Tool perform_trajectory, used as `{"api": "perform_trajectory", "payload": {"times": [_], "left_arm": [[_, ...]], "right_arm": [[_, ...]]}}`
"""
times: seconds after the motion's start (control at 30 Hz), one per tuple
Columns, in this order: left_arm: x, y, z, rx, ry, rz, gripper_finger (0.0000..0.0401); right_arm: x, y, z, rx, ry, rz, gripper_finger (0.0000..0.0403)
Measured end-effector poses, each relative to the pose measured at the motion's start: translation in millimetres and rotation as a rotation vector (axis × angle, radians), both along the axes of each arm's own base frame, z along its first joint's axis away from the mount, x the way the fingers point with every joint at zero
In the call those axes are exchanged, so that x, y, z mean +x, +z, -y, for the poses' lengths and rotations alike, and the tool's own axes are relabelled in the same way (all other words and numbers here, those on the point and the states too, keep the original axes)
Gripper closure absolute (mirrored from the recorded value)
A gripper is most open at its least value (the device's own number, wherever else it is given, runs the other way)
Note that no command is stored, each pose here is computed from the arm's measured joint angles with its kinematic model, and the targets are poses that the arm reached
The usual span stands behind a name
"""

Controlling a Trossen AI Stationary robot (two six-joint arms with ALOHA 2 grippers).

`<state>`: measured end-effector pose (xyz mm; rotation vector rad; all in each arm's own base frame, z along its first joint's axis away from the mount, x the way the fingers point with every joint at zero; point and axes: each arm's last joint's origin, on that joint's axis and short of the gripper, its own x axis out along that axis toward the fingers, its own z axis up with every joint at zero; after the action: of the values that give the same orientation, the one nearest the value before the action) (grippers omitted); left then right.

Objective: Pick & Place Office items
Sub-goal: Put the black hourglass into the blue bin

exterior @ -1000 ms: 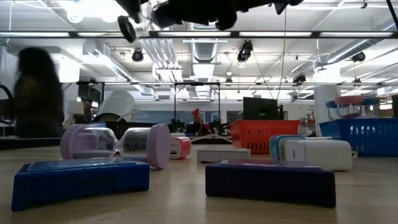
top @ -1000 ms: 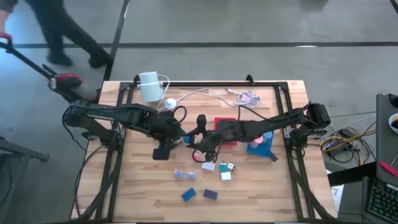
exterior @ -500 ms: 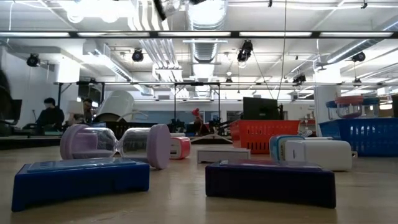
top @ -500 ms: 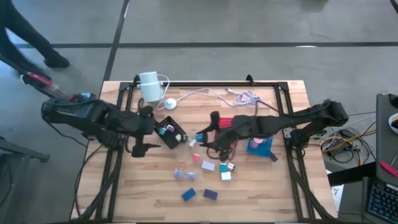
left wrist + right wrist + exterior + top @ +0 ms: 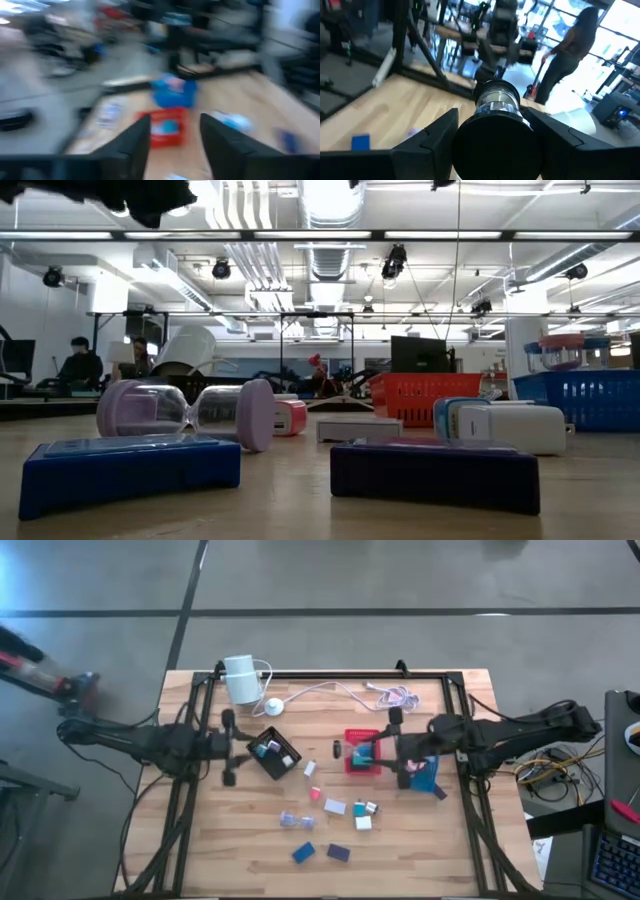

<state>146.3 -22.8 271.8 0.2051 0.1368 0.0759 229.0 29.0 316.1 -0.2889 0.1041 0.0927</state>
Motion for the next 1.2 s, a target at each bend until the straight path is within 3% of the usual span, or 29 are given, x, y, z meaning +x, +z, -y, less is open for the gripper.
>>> {"api": "perform_trajectory", "payload": {"times": [0.13,0.23,0.33,0.5,0.83,1.03,1.2], "left_arm": [[-1,-24,-6,0.027,0.213,0.107,0.0335],[-3,-47,-7,0.027,0.230,0.095,0.0389],[-6,-59,-5,0.066,0.128,0.073,0.0390],[-12,-55,-6,0.061,0.108,0.121,0.0394],[-18,-61,-7,0.094,0.098,0.048,0.0393],[-18,-60,-7,0.082,0.098,0.054,0.0392],[-18,-57,-7,0.048,0.099,0.091,0.0392]], "right_arm": [[-18,0,2,0.094,-0.007,0.070,0.0203],[-31,3,5,0.200,-0.052,0.064,0.0203],[-40,6,7,0.258,-0.079,-0.002,0.0203],[-53,24,4,0.332,-0.138,-0.126,0.0203],[-80,65,-9,0.446,-0.375,-0.631,0.0203],[-78,61,-21,0.462,-0.463,-0.931,0.0203],[-74,43,-30,0.473,-0.507,-1.054,0.0203]]}}
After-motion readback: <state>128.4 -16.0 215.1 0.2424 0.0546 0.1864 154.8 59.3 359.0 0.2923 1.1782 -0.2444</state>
